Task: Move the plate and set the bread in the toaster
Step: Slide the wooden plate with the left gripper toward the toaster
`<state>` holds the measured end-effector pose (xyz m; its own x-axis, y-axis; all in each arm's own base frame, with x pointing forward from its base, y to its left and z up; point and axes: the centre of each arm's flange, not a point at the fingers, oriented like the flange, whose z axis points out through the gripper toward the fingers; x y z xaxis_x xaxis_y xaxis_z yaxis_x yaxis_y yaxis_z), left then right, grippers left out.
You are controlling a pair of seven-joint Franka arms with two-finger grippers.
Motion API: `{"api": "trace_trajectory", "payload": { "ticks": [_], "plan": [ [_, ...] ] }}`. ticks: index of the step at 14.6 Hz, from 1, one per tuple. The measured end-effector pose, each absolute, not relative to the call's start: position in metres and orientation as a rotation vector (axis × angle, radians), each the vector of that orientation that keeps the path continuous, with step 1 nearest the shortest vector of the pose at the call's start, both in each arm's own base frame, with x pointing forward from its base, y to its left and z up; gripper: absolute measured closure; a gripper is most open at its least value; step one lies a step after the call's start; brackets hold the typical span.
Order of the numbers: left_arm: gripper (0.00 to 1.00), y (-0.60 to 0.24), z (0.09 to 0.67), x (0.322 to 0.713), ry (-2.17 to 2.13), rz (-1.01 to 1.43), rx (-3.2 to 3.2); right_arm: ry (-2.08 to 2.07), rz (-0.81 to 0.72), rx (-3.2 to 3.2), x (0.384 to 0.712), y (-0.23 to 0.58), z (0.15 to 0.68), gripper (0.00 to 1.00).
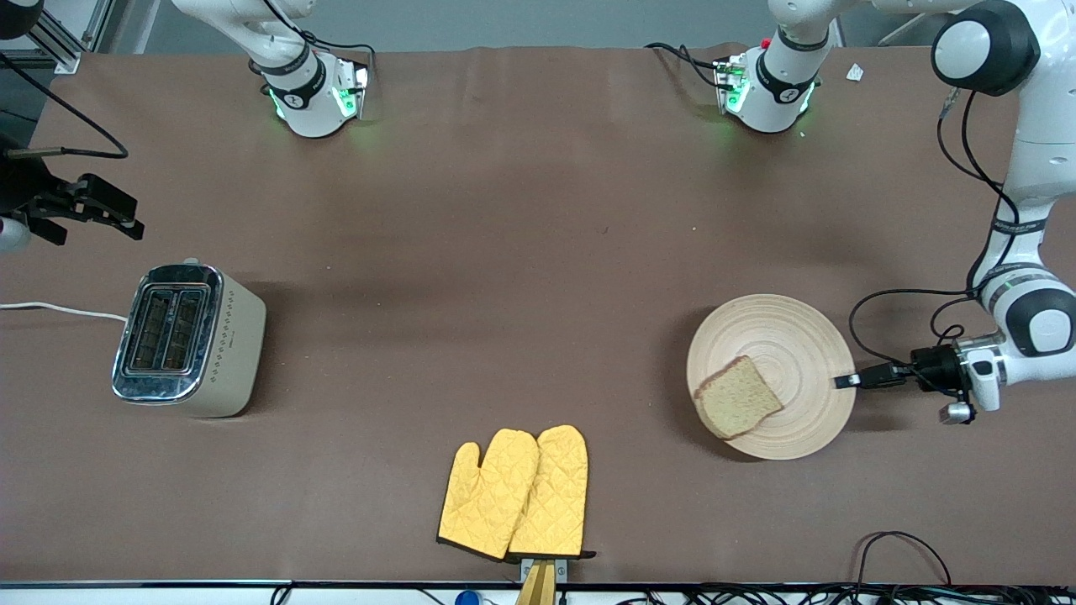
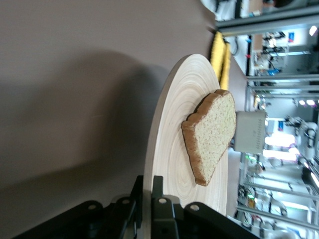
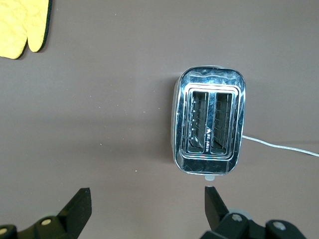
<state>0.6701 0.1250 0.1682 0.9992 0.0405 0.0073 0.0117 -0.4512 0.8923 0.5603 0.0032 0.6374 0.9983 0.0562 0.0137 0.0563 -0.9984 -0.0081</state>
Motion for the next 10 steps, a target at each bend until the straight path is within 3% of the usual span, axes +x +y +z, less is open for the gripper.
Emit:
{"api": "trace_trajectory", "payload": {
  "ticks": [5,10],
  "plan": [
    [0.91,-0.011,0.190,0.686,-0.072,-0.113,1.992,-0.089,-0.020,-3.132,0.560,0.004,0.637,0.00],
    [0.91,-0.136,0.173,0.671,-0.088,-0.170,1.957,-0.095,-0.019,-3.131,0.560,0.006,0.637,0.00]
  ]
}}
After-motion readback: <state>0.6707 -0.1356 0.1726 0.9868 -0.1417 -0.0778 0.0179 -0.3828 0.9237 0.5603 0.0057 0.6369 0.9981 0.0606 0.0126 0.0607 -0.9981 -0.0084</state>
